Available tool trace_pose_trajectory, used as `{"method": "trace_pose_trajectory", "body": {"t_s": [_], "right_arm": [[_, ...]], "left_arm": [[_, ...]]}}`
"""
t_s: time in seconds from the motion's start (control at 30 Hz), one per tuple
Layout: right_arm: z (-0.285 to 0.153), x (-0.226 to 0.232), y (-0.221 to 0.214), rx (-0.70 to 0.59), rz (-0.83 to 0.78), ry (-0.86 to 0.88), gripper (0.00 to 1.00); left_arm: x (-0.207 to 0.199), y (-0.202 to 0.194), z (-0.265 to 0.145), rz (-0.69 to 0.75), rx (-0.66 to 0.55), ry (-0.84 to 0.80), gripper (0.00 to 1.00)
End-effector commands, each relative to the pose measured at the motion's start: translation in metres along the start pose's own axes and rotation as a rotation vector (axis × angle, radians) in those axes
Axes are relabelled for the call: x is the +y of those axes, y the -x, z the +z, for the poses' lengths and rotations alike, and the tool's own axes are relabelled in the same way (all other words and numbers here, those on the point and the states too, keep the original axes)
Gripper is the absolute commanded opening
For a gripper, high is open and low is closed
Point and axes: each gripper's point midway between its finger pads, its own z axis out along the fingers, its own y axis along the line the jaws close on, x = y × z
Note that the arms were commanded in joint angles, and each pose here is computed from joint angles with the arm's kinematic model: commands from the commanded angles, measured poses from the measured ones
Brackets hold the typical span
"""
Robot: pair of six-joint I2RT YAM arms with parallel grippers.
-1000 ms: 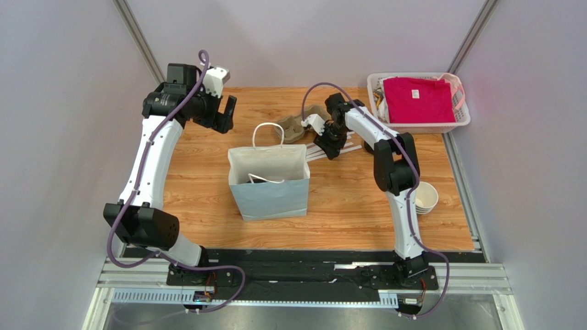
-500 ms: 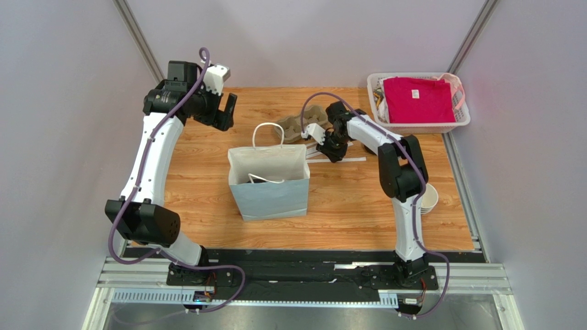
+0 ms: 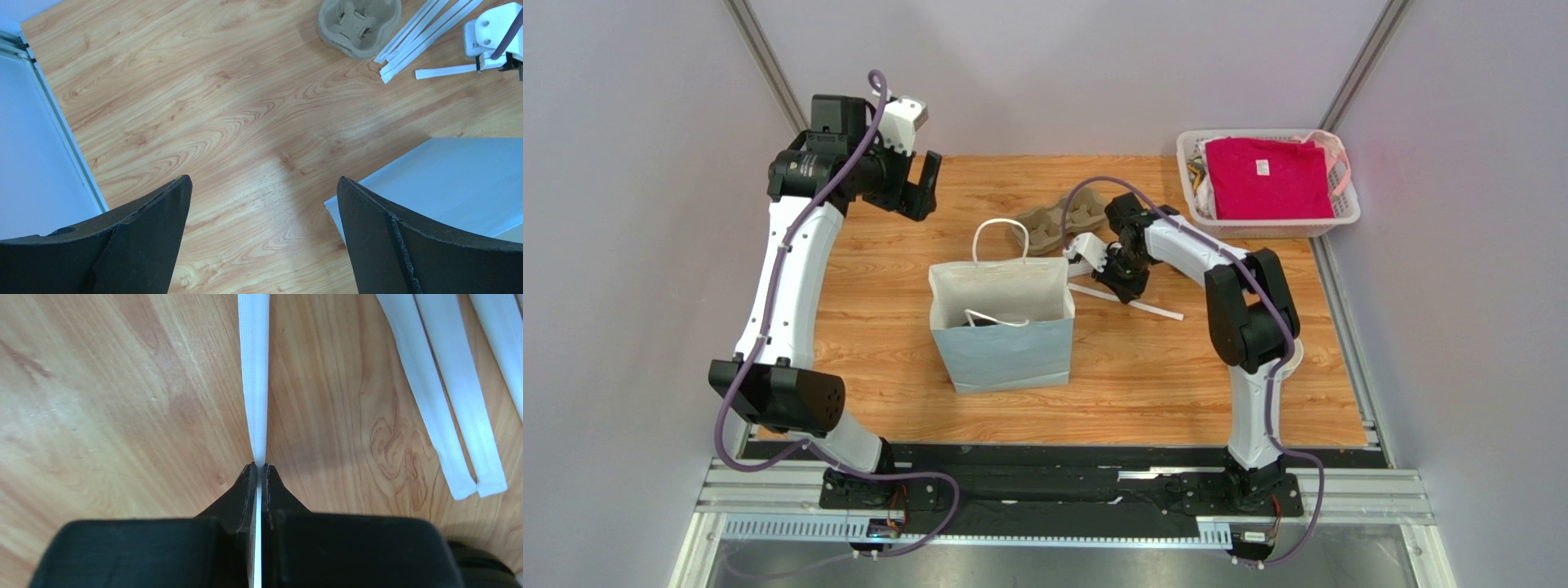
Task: Pack the takeout coffee
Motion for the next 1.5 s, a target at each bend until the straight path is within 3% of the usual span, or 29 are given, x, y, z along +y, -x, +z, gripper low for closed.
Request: {"method": "trace_pose_trajectory", "body": {"t_s": [0.0, 0.2, 0.43, 0.6, 0.83, 1.03, 1.2, 1.47], "right_arm": [[-0.074, -0.009, 0.028, -0.125, 0.115, -0.061, 0.0], [-0.141, -0.01, 0.034, -0.237, 0.22, -0.102, 0.0], [-0.253, -0.004, 0.083, -0.588, 0.279, -0.209, 0.0], [-0.348, 0.017, 0.141, -0.858, 0.214, -0.192, 0.0], [-0.432, 0.085, 0.21, -1.164, 0.093, -0.052, 0.0], [-0.436, 0.141, 0.247, -1.247, 0.006, 0.068, 0.0], [-0.397, 0.171, 0.265, -1.198, -0.076, 0.103, 0.0], [-0.323, 0.168, 0.278, -1.123, -0.122, 0.095, 0.0]], "left_arm": [[0.004, 0.016, -0.009, 0.001, -0.049, 0.007, 0.97], [0.007, 0.028, -0.014, -0.012, -0.093, 0.015, 0.97], [0.012, 0.067, -0.043, -0.05, -0.248, 0.004, 0.99], [0.013, 0.091, -0.067, -0.038, -0.35, 0.024, 0.99], [0.007, 0.078, -0.077, -0.069, -0.364, 0.024, 0.99], [0.001, 0.068, -0.09, -0.076, -0.382, 0.025, 0.99], [-0.004, 0.06, -0.097, -0.09, -0.392, 0.02, 0.99], [-0.013, 0.043, -0.1, -0.085, -0.387, 0.003, 0.99]]}}
